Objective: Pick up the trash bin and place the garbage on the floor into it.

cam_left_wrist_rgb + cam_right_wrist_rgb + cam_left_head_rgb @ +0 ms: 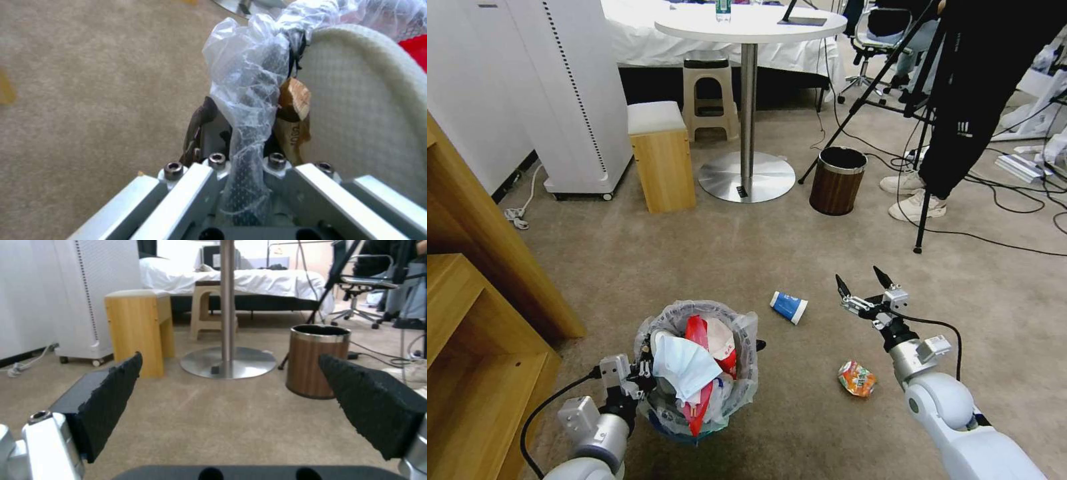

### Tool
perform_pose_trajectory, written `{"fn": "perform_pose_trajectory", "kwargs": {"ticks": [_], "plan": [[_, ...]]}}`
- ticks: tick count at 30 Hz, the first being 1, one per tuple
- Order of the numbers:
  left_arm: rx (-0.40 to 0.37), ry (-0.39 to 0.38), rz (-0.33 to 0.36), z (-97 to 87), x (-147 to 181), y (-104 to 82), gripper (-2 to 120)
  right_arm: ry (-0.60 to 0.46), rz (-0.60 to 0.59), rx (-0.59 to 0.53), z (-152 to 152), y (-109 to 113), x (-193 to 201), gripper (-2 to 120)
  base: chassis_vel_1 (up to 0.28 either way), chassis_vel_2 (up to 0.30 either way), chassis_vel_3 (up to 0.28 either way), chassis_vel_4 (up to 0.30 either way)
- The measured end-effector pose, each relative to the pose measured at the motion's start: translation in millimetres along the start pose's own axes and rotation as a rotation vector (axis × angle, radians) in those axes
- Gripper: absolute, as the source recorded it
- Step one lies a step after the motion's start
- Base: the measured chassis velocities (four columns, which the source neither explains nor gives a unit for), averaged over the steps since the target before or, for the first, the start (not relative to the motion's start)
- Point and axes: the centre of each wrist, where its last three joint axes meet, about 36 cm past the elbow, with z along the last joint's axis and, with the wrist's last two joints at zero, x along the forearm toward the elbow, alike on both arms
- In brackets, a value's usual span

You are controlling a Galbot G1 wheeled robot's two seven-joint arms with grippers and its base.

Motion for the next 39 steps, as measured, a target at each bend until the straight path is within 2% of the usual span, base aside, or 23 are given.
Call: {"fn": "perform_pose_trajectory", "kwargs": {"ticks": [13, 16, 19, 39], "plan": [[0.011, -0.009, 0.002, -1.2, -1.0, 1.6, 0, 0.022, 0.046, 0.016, 1.9, -3.9, 2.9, 99, 0.000, 0.000, 0.000, 0.000], [0.011, -0.011, 0.000, -1.3, -0.4, 2.2, 0, 0.029, 0.054, 0.021, 2.0, -3.8, 2.7, 92, 0.000, 0.000, 0.000, 0.000], [0.011, -0.013, -0.001, -1.7, 0.5, 2.8, 0, 0.033, 0.060, 0.021, 2.0, -3.4, 2.5, 90, 0.000, 0.000, 0.000, 0.000], [0.012, -0.023, -0.001, -1.4, 3.2, 2.1, 0, 0.032, 0.064, 0.020, 2.7, 1.0, 4.6, 93, -0.043, 0.047, 0.045, -0.043]]}}
